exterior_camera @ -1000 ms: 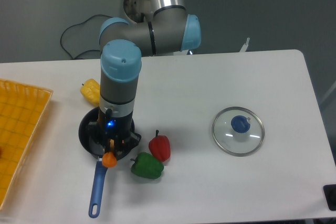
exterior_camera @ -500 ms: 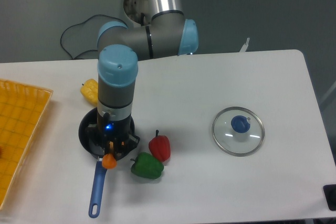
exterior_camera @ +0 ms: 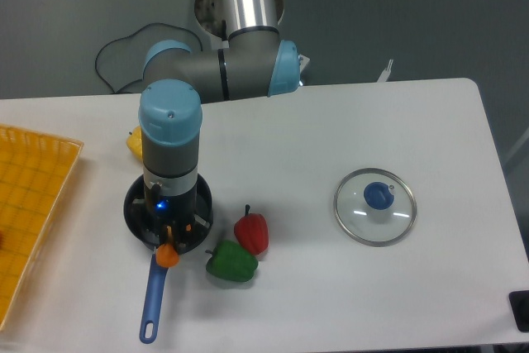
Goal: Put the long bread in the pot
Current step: 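Press the gripper down into the pan, laying the bread flat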
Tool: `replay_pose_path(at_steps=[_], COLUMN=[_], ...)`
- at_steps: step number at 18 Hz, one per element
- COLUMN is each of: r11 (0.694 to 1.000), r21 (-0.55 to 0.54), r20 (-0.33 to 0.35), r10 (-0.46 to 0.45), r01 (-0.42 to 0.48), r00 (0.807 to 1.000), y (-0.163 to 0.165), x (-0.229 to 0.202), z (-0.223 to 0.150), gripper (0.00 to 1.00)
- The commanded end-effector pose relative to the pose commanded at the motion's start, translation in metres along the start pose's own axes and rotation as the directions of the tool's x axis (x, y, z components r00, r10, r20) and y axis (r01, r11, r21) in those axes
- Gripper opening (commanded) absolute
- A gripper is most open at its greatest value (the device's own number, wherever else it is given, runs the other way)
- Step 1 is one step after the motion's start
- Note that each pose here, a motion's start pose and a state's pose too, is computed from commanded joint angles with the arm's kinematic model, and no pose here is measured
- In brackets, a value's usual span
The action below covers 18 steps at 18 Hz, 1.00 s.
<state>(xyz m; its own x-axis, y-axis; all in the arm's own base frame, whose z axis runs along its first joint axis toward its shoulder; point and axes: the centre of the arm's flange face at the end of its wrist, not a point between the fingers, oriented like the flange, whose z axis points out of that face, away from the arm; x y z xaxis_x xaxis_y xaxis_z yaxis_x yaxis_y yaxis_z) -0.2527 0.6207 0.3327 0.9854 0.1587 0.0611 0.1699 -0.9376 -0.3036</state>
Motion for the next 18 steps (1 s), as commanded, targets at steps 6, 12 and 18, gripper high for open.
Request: replay_pose_path(at_steps=[6,12,18], r11=[0.999,0.999,0.999], r21=[-0.030,-0.027,-0.033], r20=[0.027,0.028,0.026], r10=[0.022,0.027,0.028], r01=[-0.021,-0.026,-0.027], r00=[0.999,0.999,0.999], y=[0.001,0.000,0.001], x=[0.011,0.011,0.011], z=[0.009,0.007,0.010], gripper=[0.36,0.59,0.78])
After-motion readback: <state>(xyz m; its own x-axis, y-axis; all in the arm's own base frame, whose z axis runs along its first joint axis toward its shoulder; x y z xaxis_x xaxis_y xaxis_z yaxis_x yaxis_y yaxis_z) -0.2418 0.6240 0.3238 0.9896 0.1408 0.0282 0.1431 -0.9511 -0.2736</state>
